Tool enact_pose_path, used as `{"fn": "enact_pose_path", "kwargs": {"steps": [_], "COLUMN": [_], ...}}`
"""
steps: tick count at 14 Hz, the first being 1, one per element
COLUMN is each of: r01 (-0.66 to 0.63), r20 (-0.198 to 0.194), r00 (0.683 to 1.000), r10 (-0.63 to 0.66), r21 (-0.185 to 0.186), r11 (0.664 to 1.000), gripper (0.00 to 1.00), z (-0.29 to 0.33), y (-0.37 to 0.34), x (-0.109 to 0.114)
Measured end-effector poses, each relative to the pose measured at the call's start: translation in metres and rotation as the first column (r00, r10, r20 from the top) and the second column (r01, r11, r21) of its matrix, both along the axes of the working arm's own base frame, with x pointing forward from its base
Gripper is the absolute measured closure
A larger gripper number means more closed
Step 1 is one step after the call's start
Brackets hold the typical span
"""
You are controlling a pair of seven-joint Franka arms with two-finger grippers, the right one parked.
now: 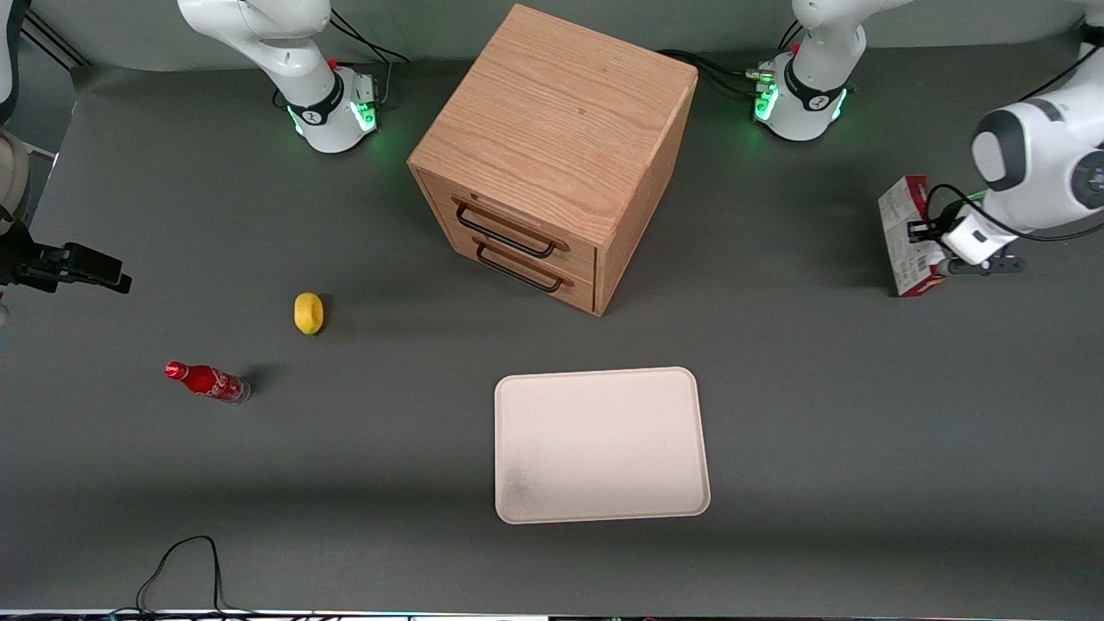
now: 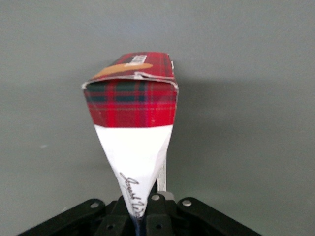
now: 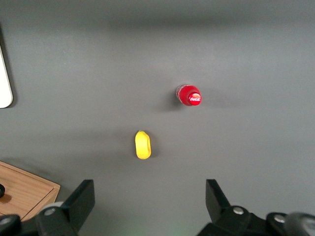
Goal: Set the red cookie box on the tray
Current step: 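Lift the cookie box and carry it toward the white tray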
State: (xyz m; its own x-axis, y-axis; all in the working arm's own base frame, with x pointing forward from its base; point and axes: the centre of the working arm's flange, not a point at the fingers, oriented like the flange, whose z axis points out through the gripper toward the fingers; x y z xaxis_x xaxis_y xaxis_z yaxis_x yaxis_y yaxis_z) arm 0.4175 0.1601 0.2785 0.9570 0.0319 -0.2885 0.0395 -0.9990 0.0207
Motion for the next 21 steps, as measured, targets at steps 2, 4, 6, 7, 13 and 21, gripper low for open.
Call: {"fn": "enact_pose_path", "kwargs": {"steps": [2, 4, 6, 7, 13, 21], "r01": [0.001, 0.015, 0.035, 0.041, 0.060, 0.030], "r20": [-0.011, -0.022, -0.026, -0.026, -0.030, -0.060], "r00": [1.000, 1.000, 0.999, 0.999, 0.998, 0.998], "r10": [-0.001, -0.014, -0.034, -0.040, -0.059, -0.028], "r21": [0.007, 0.018, 0.032, 0.036, 0.036, 0.031], "r11": [1.000, 1.000, 0.999, 0.999, 0.998, 0.999], "gripper": [0.96, 0.96, 0.96, 0.96, 0.96, 0.96], "z": [0.053, 0.115, 0.175, 0.200, 0.292, 0.261], "y": [0.006, 0.003, -0.005, -0.009, -0.022, -0.145], "x": [0.023, 0.044, 0.060, 0.065, 0.093, 0.152]}}
